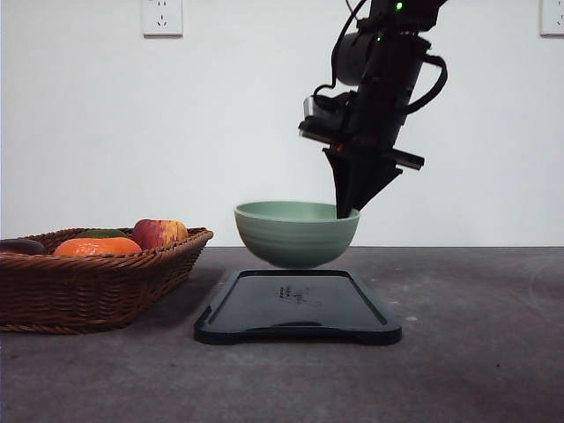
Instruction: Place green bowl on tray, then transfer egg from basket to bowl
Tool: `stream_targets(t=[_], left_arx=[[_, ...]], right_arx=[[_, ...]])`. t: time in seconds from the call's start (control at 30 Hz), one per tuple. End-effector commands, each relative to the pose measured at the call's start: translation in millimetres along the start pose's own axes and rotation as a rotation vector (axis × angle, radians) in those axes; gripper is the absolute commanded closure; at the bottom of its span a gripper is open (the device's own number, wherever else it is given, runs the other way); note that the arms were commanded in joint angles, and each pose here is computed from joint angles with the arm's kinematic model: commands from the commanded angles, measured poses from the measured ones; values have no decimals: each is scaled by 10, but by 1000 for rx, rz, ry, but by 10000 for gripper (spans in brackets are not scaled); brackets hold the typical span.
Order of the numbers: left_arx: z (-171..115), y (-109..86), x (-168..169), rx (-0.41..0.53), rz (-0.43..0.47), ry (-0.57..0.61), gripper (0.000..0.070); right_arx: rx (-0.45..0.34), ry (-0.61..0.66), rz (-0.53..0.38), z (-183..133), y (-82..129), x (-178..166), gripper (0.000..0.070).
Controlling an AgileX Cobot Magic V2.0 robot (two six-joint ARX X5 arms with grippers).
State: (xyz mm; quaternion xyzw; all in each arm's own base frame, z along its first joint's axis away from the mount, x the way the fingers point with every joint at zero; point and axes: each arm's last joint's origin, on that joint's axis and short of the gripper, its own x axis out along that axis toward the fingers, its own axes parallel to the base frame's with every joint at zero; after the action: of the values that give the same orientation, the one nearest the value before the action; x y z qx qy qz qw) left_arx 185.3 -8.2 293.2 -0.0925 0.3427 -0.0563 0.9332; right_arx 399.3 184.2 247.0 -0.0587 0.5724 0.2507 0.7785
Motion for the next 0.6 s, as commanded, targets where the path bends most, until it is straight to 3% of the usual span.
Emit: stream_targets(t=[0.0,0.57], left_arx=[[66,-15,-28,3,-5,-25,350],[64,-14,-28,2,-5,-23,350]], right_arx=[[1,2,7,47,31,93,700],[-11,62,8,17,62,300,676]])
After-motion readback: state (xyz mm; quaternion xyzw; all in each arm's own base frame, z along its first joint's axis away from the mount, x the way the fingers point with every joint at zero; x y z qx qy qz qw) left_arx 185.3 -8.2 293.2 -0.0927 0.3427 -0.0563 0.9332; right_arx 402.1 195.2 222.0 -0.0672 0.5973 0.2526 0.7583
